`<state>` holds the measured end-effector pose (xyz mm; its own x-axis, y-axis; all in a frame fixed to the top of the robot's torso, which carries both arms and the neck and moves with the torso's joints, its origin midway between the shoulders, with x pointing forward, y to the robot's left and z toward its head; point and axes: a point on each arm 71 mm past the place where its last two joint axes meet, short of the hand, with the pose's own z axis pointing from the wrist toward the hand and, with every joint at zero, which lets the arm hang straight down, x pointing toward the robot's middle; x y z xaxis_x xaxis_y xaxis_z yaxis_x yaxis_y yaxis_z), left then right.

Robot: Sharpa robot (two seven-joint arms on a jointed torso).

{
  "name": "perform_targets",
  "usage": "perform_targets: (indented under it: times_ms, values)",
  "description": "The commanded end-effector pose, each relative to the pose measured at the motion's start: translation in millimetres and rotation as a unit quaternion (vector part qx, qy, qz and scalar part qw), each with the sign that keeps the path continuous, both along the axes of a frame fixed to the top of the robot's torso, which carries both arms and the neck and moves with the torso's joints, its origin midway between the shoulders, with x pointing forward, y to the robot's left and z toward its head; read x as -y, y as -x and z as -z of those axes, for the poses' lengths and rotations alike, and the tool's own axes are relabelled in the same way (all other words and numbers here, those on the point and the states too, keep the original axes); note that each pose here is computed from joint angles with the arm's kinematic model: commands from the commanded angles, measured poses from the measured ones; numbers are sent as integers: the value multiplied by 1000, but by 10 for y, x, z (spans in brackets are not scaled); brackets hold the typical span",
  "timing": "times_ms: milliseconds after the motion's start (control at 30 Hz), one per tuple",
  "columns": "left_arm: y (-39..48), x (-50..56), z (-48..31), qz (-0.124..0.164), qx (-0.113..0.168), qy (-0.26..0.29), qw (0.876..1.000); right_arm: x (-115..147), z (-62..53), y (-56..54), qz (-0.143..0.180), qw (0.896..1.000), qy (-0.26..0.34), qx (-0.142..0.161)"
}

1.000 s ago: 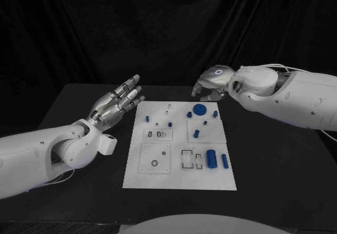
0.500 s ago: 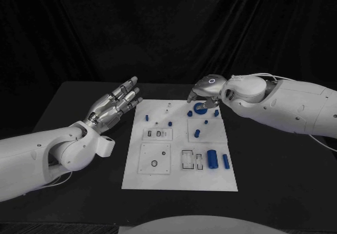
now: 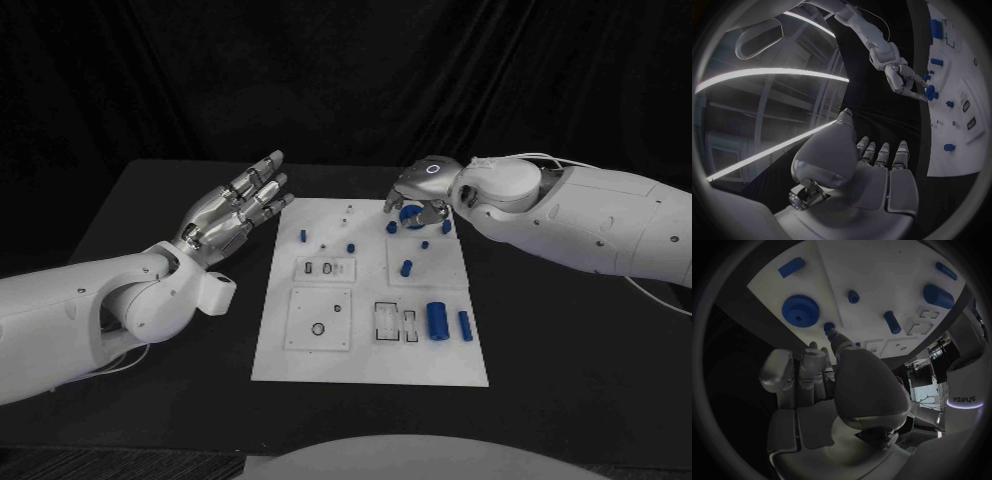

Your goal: Assemble the parts on the task board

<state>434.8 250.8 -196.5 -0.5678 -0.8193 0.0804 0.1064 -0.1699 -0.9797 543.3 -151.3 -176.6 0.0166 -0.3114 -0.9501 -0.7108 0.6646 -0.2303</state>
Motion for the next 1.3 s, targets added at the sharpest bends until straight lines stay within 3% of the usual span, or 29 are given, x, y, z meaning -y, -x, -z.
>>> perform_targets:
  times_ms: [33, 867, 1300]
  values:
    - [19, -9, -124, 5, 63, 49, 997, -13, 24, 1, -7, 1000, -5, 3]
    - [13, 6, -115, 13, 57, 50, 997, -95, 284, -37, -22, 1000, -10, -6]
    - [12, -20, -112, 11, 56, 49, 997, -109, 284, -17, -38, 998, -42, 8]
